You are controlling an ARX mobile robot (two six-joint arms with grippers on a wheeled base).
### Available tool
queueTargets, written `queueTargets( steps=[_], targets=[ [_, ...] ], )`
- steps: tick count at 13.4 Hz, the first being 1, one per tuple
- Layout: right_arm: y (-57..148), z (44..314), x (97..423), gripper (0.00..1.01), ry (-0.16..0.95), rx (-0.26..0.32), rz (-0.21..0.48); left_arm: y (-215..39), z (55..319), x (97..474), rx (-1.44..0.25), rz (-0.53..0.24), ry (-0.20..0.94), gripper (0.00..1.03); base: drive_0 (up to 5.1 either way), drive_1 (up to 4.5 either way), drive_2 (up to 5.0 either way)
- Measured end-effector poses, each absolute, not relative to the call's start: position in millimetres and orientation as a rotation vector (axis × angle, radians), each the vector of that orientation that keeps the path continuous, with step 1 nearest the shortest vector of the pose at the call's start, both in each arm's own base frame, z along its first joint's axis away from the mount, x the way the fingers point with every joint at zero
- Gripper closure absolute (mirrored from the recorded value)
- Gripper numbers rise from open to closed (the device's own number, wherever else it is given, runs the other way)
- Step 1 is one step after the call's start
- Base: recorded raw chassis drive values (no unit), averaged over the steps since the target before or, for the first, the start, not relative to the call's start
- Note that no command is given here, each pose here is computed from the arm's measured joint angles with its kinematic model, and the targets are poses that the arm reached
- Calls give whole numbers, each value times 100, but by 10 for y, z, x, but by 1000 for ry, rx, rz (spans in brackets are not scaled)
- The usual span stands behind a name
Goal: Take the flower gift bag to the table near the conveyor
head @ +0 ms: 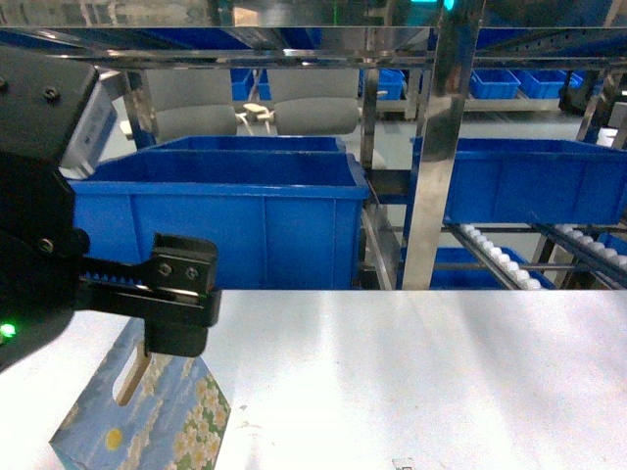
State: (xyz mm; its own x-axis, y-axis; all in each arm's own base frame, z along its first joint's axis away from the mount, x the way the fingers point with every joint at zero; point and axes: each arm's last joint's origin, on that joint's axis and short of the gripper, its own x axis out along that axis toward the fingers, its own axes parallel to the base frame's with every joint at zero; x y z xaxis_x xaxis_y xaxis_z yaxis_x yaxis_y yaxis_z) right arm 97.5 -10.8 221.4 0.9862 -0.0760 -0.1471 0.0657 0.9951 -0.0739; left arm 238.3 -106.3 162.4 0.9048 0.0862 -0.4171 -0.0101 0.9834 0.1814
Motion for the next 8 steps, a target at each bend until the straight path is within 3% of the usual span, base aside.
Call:
queueTargets(
  steps=[5,8],
  targets=[
    [-108,2214,975,3,150,-69,-71,-575,1792,2262,194,100,369,5,0,0,0],
    [-108,2214,975,3,150,-69,-71,-260,1941,2036,191,89,311,5,0,0,0]
  ],
)
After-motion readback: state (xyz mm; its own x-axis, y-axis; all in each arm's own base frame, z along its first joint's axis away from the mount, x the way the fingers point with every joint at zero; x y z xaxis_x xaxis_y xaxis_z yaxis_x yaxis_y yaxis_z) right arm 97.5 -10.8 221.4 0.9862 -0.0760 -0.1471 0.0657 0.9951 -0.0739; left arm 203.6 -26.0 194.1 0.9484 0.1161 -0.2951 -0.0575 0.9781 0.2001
